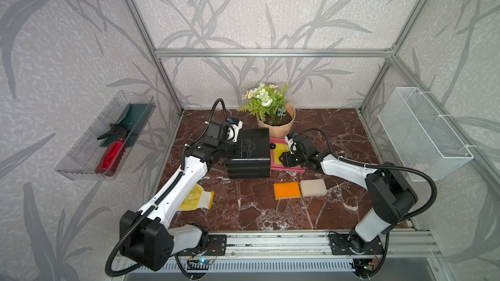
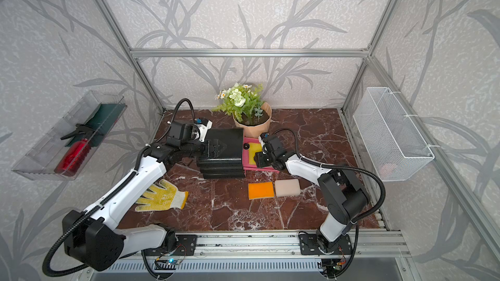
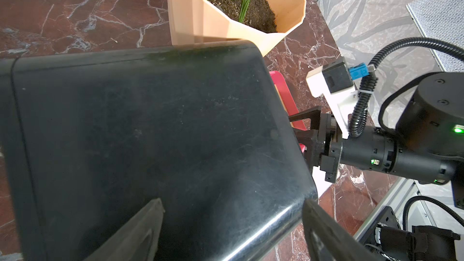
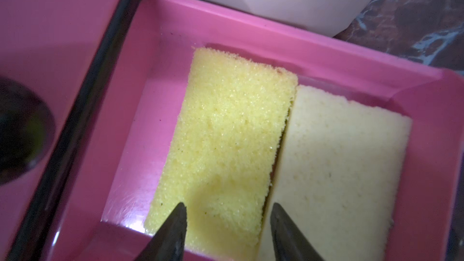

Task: Take the sponge out of the drawer
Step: Pick up the sponge from the drawer.

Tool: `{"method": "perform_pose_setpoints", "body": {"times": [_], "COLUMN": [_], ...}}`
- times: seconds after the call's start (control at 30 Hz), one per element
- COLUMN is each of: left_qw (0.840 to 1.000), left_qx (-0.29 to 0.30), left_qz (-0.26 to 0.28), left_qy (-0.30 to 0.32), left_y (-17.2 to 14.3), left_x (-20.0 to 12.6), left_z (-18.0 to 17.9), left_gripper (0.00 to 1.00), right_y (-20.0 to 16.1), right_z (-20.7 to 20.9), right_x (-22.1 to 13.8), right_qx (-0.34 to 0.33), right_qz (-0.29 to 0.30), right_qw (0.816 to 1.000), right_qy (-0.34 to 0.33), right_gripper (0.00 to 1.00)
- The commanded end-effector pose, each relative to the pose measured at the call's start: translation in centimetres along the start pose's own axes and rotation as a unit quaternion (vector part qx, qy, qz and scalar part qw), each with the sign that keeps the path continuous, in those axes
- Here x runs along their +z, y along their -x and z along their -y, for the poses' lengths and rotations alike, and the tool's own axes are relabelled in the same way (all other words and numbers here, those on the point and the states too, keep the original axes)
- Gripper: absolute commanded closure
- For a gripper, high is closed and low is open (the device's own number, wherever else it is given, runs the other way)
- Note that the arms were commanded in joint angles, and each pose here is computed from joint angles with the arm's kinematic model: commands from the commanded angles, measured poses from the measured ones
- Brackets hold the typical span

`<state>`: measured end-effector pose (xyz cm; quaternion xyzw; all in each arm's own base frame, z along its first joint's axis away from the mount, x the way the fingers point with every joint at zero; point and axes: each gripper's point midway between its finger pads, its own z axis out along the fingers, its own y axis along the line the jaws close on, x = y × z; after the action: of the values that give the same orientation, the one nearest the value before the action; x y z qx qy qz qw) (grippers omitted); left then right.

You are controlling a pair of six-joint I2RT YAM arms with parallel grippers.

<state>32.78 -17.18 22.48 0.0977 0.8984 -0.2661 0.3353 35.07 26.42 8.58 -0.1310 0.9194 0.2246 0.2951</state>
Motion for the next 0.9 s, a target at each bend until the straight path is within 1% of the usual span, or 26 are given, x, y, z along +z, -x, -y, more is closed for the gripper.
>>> {"method": "perform_pose_setpoints", "body": {"times": [0.0,0.1,0.27,0.4,0.67,0.87], "left_qw": [1.000,1.000,1.000,1.000,1.000,1.000], "left_qx": [-0.009,-0.010,-0.009,-0.010,-0.010,-0.009], "left_qz": [-0.025,-0.025,-0.024,-0.025,-0.022,-0.019], "left_qy": [0.009,0.010,0.007,0.007,0.006,0.005], "left_y": [-1.7,-1.7,-1.6,-1.7,-1.6,-1.4], "left_x": [-0.3,-0.2,-0.3,-0.2,-0.4,-0.6], "left_z": [-0.6,-0.7,-0.6,-0.7,-0.6,-0.5], "left_gripper": [0.13,0.13,0.13,0.13,0.13,0.13], "right_y": [1.2,1.4,1.7,1.8,0.6,0.9], "right_z": [-1.3,-2.4,-3.1,-3.5,-2.7,-2.7], "right_x": [0.5,0.5,0.4,0.2,1.9,1.1], "right_qx": [0.003,-0.001,-0.014,-0.022,-0.007,-0.009], "right_qz": [0.010,0.012,0.014,0.009,-0.013,0.003], "right_qw": [1.000,0.999,0.998,0.999,0.999,0.999], "right_qy": [0.028,0.051,0.055,0.049,0.040,0.039], "right_gripper": [0.47,0.47,0.47,0.45,0.44,0.40]}}
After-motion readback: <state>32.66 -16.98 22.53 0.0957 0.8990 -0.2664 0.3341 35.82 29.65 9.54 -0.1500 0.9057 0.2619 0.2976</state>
